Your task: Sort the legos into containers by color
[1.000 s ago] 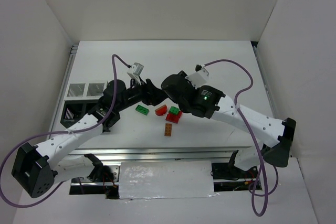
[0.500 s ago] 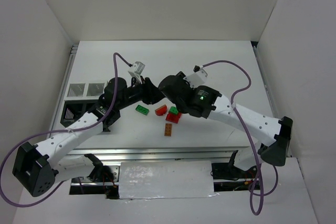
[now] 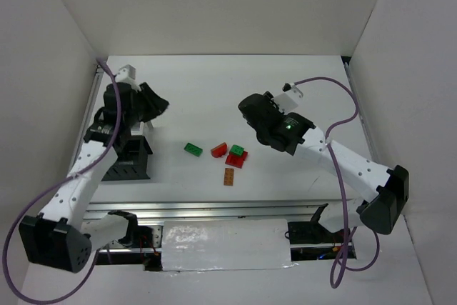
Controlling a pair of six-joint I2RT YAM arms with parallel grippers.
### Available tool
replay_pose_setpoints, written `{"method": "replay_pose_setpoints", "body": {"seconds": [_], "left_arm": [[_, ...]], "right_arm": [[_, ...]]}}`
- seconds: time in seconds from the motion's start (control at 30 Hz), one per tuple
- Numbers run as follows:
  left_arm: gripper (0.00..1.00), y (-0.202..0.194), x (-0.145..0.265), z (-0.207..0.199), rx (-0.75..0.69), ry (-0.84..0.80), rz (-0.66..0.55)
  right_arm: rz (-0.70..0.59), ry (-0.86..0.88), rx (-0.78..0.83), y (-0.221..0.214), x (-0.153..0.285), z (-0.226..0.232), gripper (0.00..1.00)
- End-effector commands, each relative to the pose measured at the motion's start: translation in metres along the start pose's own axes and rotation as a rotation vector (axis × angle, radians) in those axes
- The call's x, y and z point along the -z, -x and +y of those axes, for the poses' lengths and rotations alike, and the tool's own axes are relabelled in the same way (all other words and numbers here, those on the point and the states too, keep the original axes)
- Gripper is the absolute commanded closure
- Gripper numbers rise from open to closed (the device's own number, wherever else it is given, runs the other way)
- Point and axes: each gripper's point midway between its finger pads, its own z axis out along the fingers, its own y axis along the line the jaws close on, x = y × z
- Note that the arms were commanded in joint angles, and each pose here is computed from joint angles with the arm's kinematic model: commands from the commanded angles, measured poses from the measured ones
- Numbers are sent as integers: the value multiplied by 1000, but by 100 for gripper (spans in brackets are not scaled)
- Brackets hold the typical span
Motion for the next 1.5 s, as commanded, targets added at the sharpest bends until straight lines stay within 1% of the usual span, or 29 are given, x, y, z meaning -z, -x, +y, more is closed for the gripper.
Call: {"method": "replay_pose_setpoints", "body": {"seconds": [0.0,0.07,0.13,0.17,0.2,0.23,0.47,0.57,0.6,0.67,0.7,0.73,0.77,0.83,0.9,0.93,1.0,1.03,1.07,1.1,1.13,1.17,1.2,1.23,1.27,1.3,1.33,1.4,1.47], "left_arm": [[100,31,12,101,88,524,-66],[100,34,2,128,111,633,-56],[100,47,0,138,150,687,-82],[100,47,-4,149,156,729,-72],[98,55,-5,149,166,741,-87],[98,52,-3,154,177,773,-70],[90,40,7,178,198,886,-80],[78,37,13,186,193,930,-87],[68,35,13,187,186,929,-83],[56,33,13,186,186,922,-76],[46,31,11,186,190,916,-69],[41,30,11,187,191,916,-68],[32,27,11,187,191,918,-61],[25,27,12,185,193,907,-61],[13,32,15,178,192,879,-72],[10,34,16,174,194,860,-77],[11,48,16,151,160,745,-99],[11,39,7,124,153,603,-46],[11,42,11,95,100,466,-54],[11,46,1,43,57,191,-51],[10,30,10,11,-16,27,-36],[10,27,17,-12,-58,-95,-46],[9,45,24,-25,-110,-163,-161],[7,7,30,-49,-184,-323,-84],[6,12,54,-68,-243,-409,-169],[5,0,60,-80,-301,-511,-225],[5,-3,83,-96,-367,-619,-283],[5,-17,101,-112,-458,-765,-372],[4,-24,121,-121,-517,-853,-452]], "right_arm": [[23,169,79,6,13,29,100],[106,260,178,-14,19,33,100],[157,400,196,-22,34,52,100],[170,426,240,-29,34,47,100],[174,470,232,-28,39,54,100],[186,497,236,-29,44,55,100],[192,515,284,-27,49,56,100],[204,520,295,-29,49,58,100],[215,527,300,-32,50,59,100],[219,532,302,-33,51,61,100],[223,537,302,-33,52,61,100],[223,536,301,-33,52,62,100],[225,537,304,-33,52,62,100],[225,542,311,-32,54,63,100],[222,542,322,-30,54,64,100],[224,537,331,-31,53,63,100],[239,558,362,-34,56,65,100],[244,575,374,-33,59,68,100],[253,601,392,-35,63,71,100],[278,653,443,-40,69,74,100],[291,677,462,-41,74,75,100],[300,683,475,-42,76,74,100],[326,687,480,-40,81,73,100],[340,700,475,-38,87,74,100],[358,710,459,-36,91,74,100],[421,743,425,-38,101,74,100],[452,793,404,-35,115,76,100],[516,872,383,-37,133,78,100],[592,955,363,-35,158,74,100]]}}
